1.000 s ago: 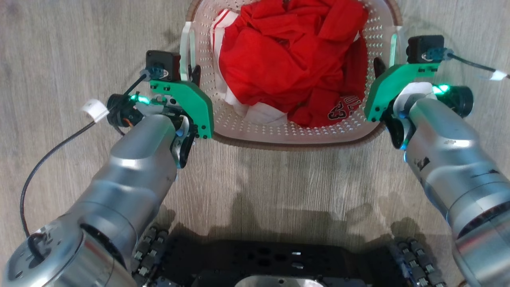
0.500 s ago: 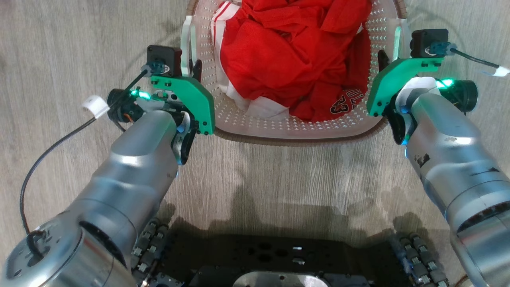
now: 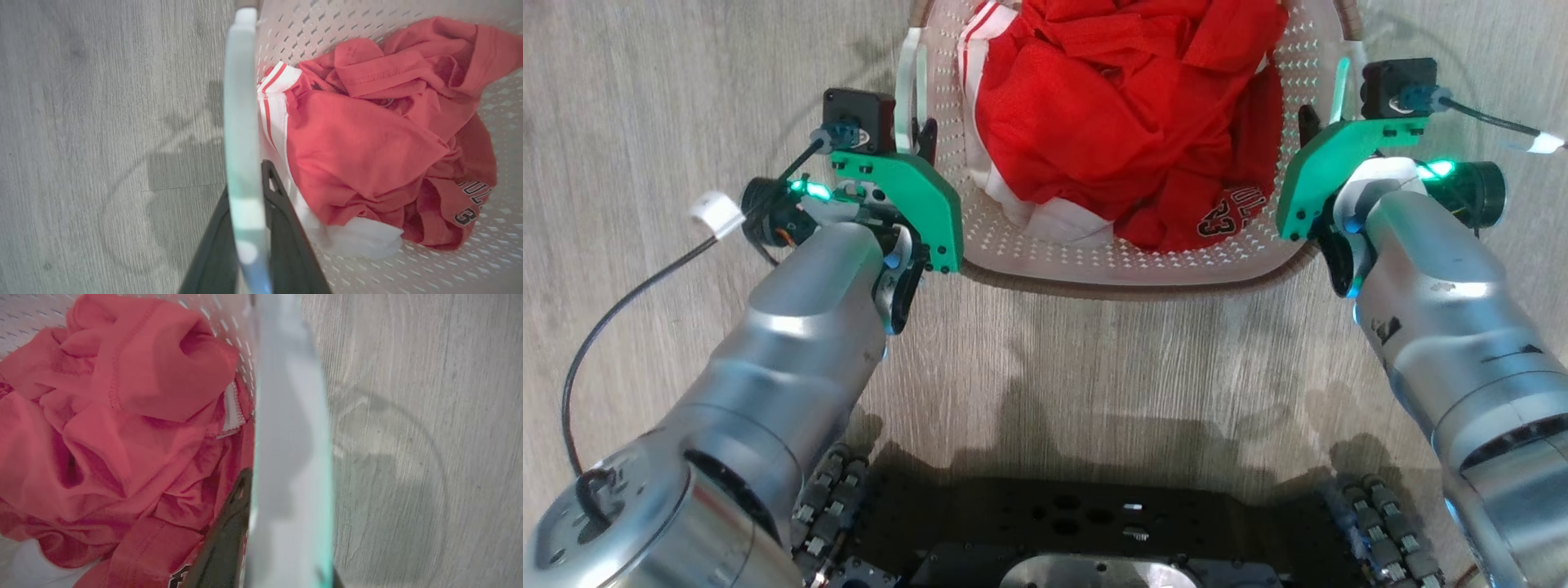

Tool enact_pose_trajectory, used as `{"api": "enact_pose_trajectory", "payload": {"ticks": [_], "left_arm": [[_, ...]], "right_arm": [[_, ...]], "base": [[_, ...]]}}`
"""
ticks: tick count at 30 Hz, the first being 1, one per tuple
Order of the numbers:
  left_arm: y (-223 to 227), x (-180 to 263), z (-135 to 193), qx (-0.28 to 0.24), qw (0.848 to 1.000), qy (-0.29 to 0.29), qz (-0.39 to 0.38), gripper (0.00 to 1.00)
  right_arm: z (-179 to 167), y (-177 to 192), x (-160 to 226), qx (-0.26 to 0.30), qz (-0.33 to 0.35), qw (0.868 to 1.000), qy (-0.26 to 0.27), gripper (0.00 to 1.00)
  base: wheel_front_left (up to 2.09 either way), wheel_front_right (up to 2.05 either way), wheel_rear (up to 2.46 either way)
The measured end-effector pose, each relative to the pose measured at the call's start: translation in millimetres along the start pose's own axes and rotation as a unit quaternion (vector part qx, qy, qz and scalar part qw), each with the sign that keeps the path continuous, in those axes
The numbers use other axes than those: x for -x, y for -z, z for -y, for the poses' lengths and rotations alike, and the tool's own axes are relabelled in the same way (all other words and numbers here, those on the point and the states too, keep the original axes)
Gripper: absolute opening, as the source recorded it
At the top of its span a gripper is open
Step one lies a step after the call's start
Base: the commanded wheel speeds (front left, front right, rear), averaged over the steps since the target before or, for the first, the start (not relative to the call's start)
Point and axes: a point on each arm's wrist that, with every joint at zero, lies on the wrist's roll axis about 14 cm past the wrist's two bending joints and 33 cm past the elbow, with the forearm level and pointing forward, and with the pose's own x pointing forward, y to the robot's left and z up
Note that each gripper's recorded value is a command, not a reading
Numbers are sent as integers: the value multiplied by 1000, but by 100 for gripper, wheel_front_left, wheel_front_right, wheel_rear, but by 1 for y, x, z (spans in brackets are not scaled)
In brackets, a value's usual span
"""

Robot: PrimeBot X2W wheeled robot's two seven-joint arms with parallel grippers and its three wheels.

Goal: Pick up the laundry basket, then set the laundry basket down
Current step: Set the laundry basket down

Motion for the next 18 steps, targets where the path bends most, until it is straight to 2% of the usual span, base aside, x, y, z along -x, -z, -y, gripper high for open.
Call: {"api": "enact_pose_trajectory", "payload": {"ticks": [1,3,4,5,6,7,8,9,18], "left_arm": [[-1,0,-1,-1,1000,0,1,0],[-3,-1,-1,0,1000,-1,3,0],[-5,-1,-2,0,1000,-2,4,14],[-6,-1,-2,1,1000,-3,5,29],[-7,0,-4,5,1000,-6,6,55],[-7,0,-5,8,1000,-8,6,84],[-8,1,-7,10,1000,-10,6,95],[-8,1,-7,10,1000,-10,7,100],[-16,9,-7,16,1000,-13,15,100]], "right_arm": [[0,1,0,4,-2,1000,0,27],[0,3,0,10,-6,1000,-1,39],[0,3,0,11,-5,1000,-1,47],[0,2,0,12,-5,1000,0,65],[1,1,0,11,-3,1000,1,100],[0,0,1,12,-3,1000,1,100],[1,-1,1,14,-2,1000,1,100],[1,-2,1,16,-1,1000,2,100],[-1,-18,8,21,20,1000,3,100]], "base": [[0,0,0],[0,0,0],[0,0,0],[0,0,0],[0,0,0],[0,0,0],[0,0,0],[0,0,0],[0,0,0]]}}
